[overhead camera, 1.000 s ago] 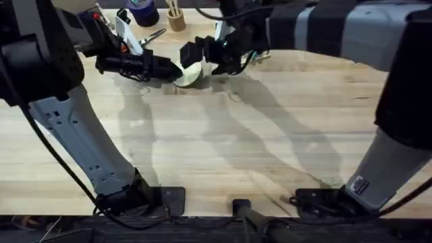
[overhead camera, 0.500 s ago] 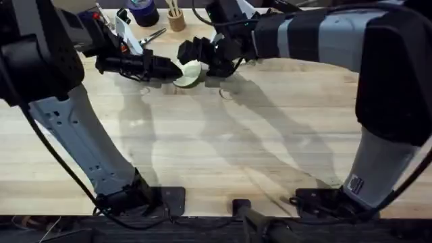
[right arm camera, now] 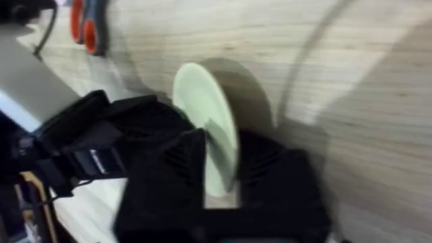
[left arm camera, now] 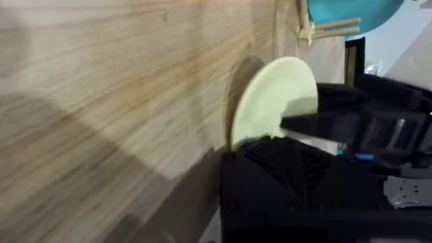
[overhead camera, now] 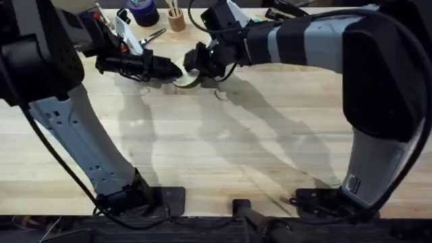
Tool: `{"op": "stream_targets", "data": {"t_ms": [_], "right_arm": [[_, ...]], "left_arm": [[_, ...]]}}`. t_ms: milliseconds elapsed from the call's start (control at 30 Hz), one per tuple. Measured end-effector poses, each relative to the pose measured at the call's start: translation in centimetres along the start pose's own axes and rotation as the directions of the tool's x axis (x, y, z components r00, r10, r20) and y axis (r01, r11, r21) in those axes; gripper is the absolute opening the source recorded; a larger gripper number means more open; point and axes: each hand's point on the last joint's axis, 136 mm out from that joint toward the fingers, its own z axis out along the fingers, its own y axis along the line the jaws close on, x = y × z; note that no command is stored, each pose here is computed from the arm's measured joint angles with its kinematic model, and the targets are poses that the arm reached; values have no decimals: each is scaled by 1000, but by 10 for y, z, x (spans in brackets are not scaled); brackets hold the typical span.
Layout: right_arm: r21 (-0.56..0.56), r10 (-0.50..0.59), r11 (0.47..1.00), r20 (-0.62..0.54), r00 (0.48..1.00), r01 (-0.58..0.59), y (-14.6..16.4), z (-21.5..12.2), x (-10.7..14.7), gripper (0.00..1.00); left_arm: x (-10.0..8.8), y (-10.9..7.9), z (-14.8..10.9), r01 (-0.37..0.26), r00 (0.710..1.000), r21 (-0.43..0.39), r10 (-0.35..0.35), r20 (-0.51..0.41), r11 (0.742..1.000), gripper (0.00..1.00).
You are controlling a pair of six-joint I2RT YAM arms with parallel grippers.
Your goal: Pick up the plates from the table one by one and place each into a slot on the dish rack.
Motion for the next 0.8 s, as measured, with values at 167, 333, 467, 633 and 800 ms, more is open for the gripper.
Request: {"op": "stream_targets", "data": {"t_ms": [167,333,467,633,800], "right_arm": [[-41,5,999,2,1000,-5,10,-7,-5,42],[-40,6,999,1,1000,-6,9,-7,-5,38],[-41,6,999,2,1000,-6,9,-7,-5,33],[-42,-11,999,3,1000,11,10,-8,-5,31],[-48,-82,995,15,997,82,21,-20,-4,32]], "left_arm": [[-2,0,-4,13,1000,16,-14,19,1000,40],[-1,0,-4,20,1000,27,-20,22,999,40],[-2,0,-4,20,999,30,-21,24,999,40],[-1,-1,-4,20,1000,30,-21,23,999,39],[0,-7,-9,-24,1000,-52,24,-12,998,40]]}}
